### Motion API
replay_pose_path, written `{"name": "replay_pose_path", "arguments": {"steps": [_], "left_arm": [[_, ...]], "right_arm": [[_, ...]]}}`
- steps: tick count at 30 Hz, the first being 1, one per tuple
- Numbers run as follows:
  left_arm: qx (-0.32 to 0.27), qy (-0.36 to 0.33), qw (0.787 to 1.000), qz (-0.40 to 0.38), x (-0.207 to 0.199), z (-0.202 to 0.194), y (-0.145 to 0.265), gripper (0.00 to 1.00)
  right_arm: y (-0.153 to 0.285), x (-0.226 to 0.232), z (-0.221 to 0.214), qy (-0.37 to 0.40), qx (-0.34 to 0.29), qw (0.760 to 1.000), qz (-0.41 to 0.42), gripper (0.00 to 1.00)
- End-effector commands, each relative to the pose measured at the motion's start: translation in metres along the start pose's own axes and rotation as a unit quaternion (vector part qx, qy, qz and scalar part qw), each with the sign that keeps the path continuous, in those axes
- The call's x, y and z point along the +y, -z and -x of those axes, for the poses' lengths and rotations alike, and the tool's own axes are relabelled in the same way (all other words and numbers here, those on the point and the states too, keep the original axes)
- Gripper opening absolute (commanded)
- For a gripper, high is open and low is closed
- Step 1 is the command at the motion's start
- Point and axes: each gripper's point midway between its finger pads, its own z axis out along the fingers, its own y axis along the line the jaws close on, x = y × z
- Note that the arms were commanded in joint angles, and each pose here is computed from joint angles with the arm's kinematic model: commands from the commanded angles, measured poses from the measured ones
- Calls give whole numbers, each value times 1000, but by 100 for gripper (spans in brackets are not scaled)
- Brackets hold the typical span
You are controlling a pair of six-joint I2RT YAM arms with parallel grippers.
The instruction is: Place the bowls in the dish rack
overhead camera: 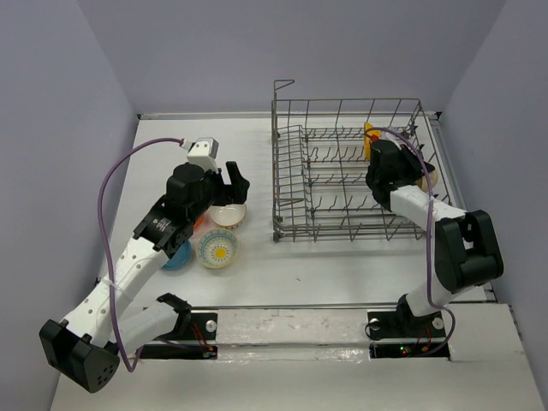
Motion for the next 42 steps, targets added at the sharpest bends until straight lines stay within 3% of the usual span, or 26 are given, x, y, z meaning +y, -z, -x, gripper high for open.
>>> {"name": "replay_pose_path", "arguments": {"steps": [1,11,24,42], "left_arm": [[-18,-1,1000,-9,-4,8,-2,93],[-19,-1,1000,-8,-4,8,-1,93],[-22,-2,1000,-8,-4,8,1,93],[-25,0,1000,-7,-1,10,2,93]], "right_arm": [[-1,-16,13,-53,5,998,-21,1],[-3,-6,14,-48,13,999,-9,3],[-4,0,16,-51,20,998,4,30],[-2,27,23,-29,20,998,45,35]]}}
